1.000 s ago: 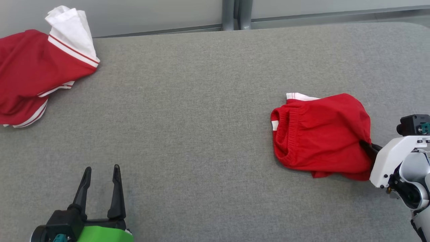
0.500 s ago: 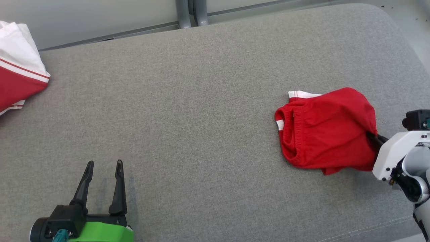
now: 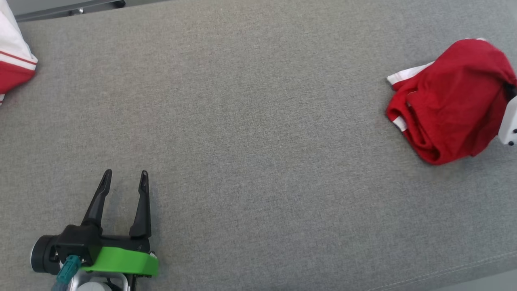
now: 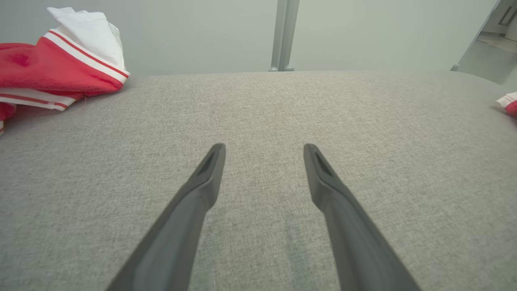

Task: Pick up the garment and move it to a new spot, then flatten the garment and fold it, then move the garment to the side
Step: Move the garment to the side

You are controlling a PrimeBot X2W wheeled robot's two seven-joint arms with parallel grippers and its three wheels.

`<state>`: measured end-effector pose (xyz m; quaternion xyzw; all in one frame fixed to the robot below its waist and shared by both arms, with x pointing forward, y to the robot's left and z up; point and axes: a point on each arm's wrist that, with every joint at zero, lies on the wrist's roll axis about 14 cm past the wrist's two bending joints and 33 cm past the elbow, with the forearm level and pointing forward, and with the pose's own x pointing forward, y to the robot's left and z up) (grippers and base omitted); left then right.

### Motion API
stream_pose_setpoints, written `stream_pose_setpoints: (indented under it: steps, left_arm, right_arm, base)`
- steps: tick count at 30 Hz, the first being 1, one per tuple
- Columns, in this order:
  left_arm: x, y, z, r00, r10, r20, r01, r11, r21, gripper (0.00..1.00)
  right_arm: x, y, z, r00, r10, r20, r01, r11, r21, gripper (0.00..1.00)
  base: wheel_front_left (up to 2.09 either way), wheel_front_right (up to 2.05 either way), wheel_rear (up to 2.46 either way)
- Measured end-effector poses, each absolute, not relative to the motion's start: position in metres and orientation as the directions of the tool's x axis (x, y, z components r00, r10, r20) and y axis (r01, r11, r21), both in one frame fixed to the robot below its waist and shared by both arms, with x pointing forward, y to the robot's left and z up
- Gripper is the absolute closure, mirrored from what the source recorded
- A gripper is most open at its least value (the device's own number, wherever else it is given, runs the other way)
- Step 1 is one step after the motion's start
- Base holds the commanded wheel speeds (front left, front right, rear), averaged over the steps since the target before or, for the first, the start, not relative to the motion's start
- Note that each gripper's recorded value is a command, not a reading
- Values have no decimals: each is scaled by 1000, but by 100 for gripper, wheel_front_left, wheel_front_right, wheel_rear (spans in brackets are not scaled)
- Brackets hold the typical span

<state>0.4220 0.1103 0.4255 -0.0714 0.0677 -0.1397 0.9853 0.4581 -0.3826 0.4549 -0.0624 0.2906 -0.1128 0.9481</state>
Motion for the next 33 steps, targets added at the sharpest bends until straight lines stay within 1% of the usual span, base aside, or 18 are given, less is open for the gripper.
stream_pose_setpoints:
  steps: [3, 9, 17, 18, 19, 20, 21, 23, 29, 33]
  left_arm:
    - [426, 115, 422, 954, -276, -119, 256, 954, -155, 0]
    - [427, 123, 412, 956, -253, -147, 231, 961, -149, 0]
    - [427, 133, 400, 955, -231, -183, 208, 969, -136, 0]
    - [428, 133, 400, 956, -230, -183, 208, 969, -135, 0]
    - [428, 132, 401, 956, -232, -182, 209, 968, -135, 0]
    - [428, 131, 402, 956, -235, -178, 212, 968, -136, 0]
    - [428, 130, 403, 955, -238, -178, 215, 967, -136, 0]
    - [429, 129, 405, 955, -242, -172, 220, 966, -136, 0]
    - [428, 126, 416, 957, -248, -149, 229, 965, -132, 0]
    - [424, 125, 423, 961, -244, -133, 225, 964, -139, 0]
  right_arm:
    - [468, -397, 456, 799, -288, -528, 202, 955, -216, 100]
    - [479, -411, 448, 784, -329, -526, 253, 944, -212, 100]
    - [469, -435, 429, 736, -400, -546, 317, 917, -243, 100]
    - [467, -439, 430, 733, -411, -542, 326, 912, -250, 87]
    - [464, -443, 430, 729, -423, -538, 339, 906, -254, 60]
    - [461, -447, 431, 724, -436, -535, 347, 900, -264, 20]
    - [457, -450, 430, 715, -448, -537, 350, 894, -280, 0]
    - [453, -453, 430, 708, -461, -535, 355, 887, -295, 0]
    - [453, -456, 451, 750, -480, -455, 349, 872, -344, 0]
    - [465, -439, 470, 817, -439, -373, 318, 883, -344, 0]
  base:
    - [0, 0, 0]
    - [0, 0, 0]
    - [0, 0, 0]
    - [0, 0, 0]
    - [0, 0, 0]
    - [0, 0, 0]
    - [0, 0, 0]
    - [0, 0, 0]
    - [0, 0, 0]
    - [0, 0, 0]
